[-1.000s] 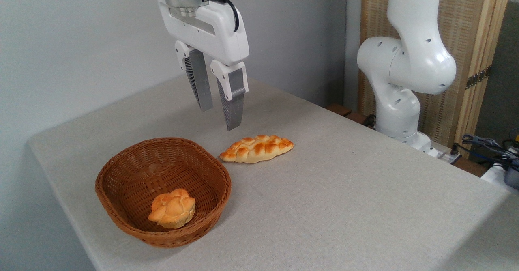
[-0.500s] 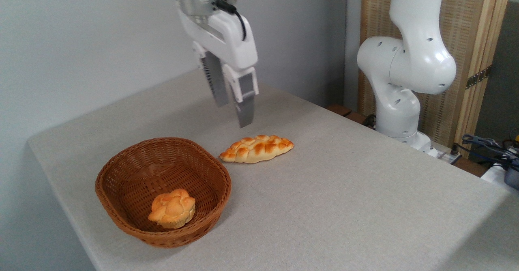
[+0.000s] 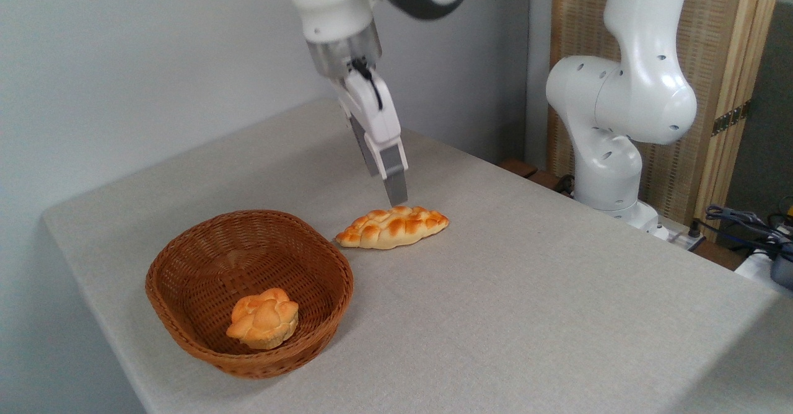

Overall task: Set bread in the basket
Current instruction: 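Close the gripper on the braided bread roll, then lift the braided roll and carry it over the wicker basket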

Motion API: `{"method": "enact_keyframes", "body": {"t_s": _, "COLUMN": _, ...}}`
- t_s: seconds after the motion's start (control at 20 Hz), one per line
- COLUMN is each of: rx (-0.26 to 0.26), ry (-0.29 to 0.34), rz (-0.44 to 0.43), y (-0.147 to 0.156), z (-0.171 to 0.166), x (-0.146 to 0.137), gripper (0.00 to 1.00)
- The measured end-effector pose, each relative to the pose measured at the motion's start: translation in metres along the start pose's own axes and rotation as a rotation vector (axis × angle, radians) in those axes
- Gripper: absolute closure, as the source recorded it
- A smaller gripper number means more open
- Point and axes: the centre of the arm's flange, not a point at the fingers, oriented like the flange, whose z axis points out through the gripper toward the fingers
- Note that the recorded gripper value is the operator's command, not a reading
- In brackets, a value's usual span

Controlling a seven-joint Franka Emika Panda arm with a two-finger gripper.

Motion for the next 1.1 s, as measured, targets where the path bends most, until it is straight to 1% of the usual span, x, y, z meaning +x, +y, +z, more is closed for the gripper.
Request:
{"method": "enact_keyframes", "body": {"t_s": 0.1, "rx": -0.003, "ry": -0.014, "rz": 0.048, "y": 0.004, "z": 0.025, "x": 0.004, "gripper": 0.0}}
{"method": "enact_keyframes", "body": {"t_s": 0.3, "rx": 0.012, "ry": -0.013, "rz": 0.081, "y": 0.004, "z": 0.071, "x": 0.0, "gripper": 0.01}}
{"method": "enact_keyframes", "body": {"t_s": 0.35, "rx": 0.012, "ry": -0.018, "rz": 0.09, "y": 0.007, "z": 0.077, "x": 0.002, "gripper": 0.13}}
{"method": "enact_keyframes", "body": {"t_s": 0.4, "rx": 0.013, "ry": -0.023, "rz": 0.098, "y": 0.01, "z": 0.081, "x": 0.005, "gripper": 0.37}}
{"method": "enact_keyframes", "body": {"t_s": 0.45, "rx": 0.013, "ry": -0.025, "rz": 0.103, "y": 0.011, "z": 0.082, "x": 0.006, "gripper": 0.54}}
{"method": "enact_keyframes", "body": {"t_s": 0.5, "rx": 0.014, "ry": -0.026, "rz": 0.105, "y": 0.012, "z": 0.082, "x": 0.007, "gripper": 0.67}}
{"method": "enact_keyframes", "body": {"t_s": 0.6, "rx": 0.011, "ry": -0.028, "rz": 0.105, "y": 0.012, "z": 0.083, "x": 0.008, "gripper": 0.84}}
{"method": "enact_keyframes", "body": {"t_s": 0.7, "rx": 0.006, "ry": -0.03, "rz": 0.105, "y": 0.011, "z": 0.085, "x": 0.008, "gripper": 0.86}}
{"method": "enact_keyframes", "body": {"t_s": 1.1, "rx": -0.008, "ry": -0.036, "rz": 0.108, "y": 0.009, "z": 0.093, "x": 0.011, "gripper": 0.89}}
